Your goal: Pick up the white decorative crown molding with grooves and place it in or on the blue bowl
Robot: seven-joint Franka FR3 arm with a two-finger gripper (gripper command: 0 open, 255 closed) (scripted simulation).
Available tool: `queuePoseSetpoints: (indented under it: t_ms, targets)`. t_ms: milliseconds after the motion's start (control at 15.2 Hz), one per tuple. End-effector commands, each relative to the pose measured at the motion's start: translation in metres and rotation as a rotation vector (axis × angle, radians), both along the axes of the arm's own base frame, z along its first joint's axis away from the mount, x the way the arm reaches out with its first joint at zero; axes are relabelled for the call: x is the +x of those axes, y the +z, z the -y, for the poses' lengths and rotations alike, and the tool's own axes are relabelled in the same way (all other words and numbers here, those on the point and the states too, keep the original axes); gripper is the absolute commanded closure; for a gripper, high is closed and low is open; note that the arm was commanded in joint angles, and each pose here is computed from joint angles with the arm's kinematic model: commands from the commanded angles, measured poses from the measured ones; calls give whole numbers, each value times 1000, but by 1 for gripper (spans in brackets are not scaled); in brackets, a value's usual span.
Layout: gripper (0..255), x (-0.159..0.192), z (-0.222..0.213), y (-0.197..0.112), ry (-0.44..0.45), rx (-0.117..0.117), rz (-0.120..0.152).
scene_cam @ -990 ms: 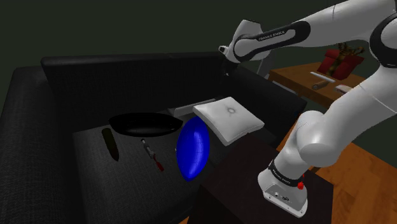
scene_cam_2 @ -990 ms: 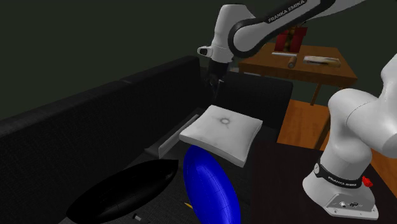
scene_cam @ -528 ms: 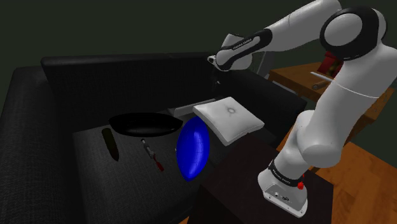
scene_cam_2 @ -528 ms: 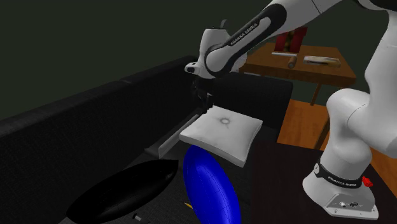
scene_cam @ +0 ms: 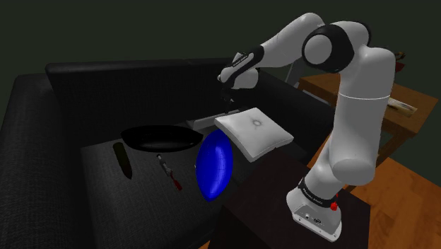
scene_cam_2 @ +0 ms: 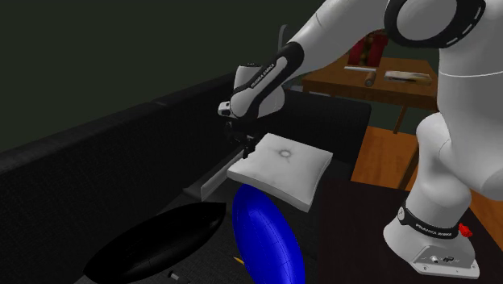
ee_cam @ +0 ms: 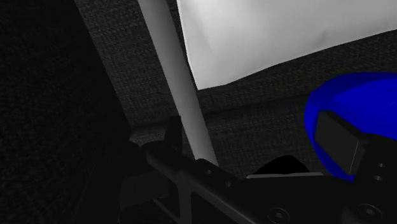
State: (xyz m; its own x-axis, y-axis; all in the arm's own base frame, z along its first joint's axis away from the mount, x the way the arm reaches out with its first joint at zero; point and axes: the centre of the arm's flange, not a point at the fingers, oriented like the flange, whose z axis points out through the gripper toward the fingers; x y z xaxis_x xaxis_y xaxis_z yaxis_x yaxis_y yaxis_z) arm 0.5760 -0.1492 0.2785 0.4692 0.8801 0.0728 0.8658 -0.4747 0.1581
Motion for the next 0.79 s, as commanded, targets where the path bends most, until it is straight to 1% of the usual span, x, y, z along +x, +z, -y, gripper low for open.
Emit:
queuePoseSetpoints:
  t_ms: [0, 396, 726]
  targets:
    - [0, 19, -1, -21, 65, -12, -3]
    - [0, 69, -5, -83, 248, -52, -12]
    - [0, 74, -5, -105, 252, -52, -12]
